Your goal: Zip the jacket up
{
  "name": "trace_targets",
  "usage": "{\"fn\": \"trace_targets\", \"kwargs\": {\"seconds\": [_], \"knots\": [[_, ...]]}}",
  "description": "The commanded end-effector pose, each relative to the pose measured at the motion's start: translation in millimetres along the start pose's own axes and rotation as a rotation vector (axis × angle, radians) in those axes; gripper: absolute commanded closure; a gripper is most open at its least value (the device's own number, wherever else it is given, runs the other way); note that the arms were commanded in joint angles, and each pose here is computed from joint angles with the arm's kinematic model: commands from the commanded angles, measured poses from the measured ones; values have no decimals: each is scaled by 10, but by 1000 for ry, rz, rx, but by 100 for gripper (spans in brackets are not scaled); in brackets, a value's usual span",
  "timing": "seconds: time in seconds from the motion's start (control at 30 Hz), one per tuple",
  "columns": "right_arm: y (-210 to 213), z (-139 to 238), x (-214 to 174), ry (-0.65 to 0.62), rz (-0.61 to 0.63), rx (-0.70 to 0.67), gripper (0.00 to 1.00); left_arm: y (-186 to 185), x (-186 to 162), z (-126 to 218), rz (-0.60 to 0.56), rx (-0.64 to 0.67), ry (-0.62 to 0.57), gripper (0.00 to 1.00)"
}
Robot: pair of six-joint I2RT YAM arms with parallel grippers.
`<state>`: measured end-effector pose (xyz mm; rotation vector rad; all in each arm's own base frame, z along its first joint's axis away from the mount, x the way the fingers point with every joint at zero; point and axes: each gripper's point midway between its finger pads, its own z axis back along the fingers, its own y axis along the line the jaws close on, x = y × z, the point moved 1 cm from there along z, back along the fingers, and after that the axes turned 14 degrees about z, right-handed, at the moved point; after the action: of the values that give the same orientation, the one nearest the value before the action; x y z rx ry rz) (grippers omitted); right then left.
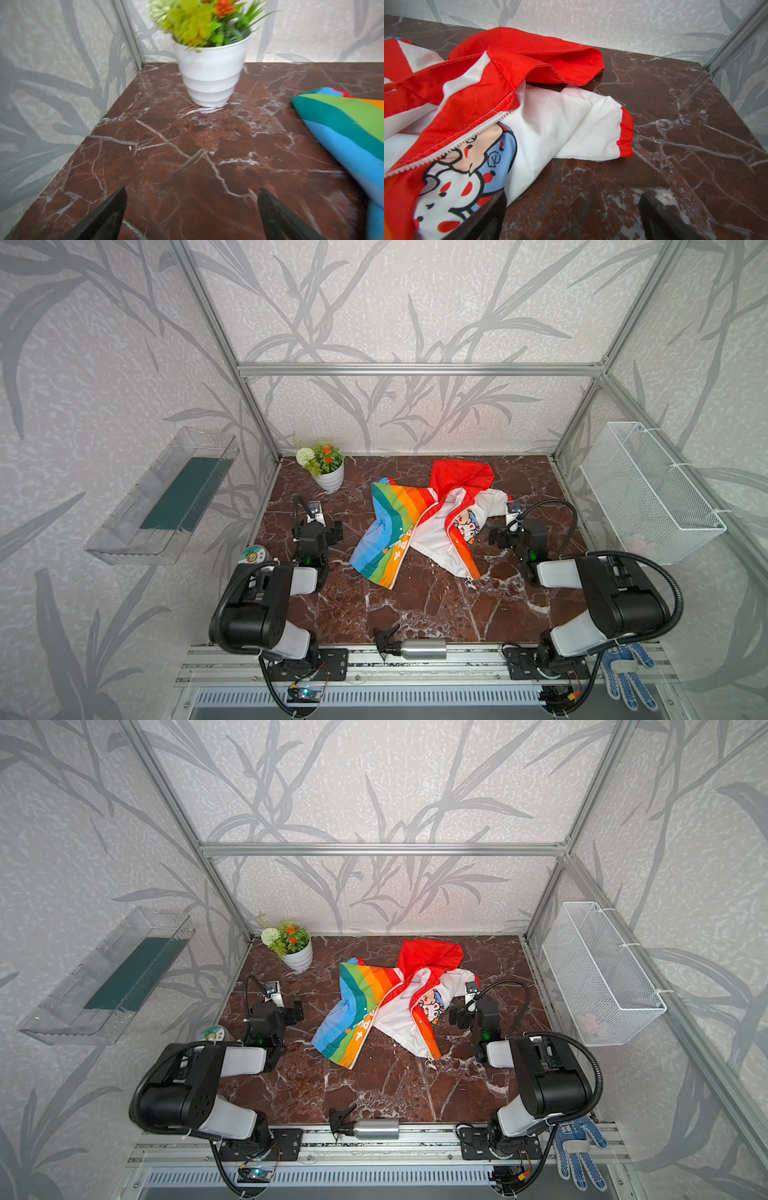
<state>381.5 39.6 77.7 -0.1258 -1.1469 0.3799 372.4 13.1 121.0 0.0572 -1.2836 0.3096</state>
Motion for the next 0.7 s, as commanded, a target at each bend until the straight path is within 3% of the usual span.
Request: {"fn": "trace_targets", "kwargs": {"seconds": [0.0,0.1,0.23,0.3,0.43,0.53,0.67], "knots": [[-69,4,154,-40,0,-13,1,5,403,146,-36,72,-18,1],[-70,3,153,-40,-2,-13,1,-21,606,262,-69,80,-10,1],[-49,127,341,-117,43,-23,1,-8,853,559,-4,68,22,1],[-108,225,422,-16,23,-80,1,-90,891,699,30,4,72,1],[-95,596,651,227,-130,-106,1,-229,678,915,188,-79,257,1],[285,961,908,272,-169,-51,1,-348,431,1057,278,-133,378,1],[1118,1285,1014,306,-248,136,1,-367,184,1179,343,-143,427,1]]}}
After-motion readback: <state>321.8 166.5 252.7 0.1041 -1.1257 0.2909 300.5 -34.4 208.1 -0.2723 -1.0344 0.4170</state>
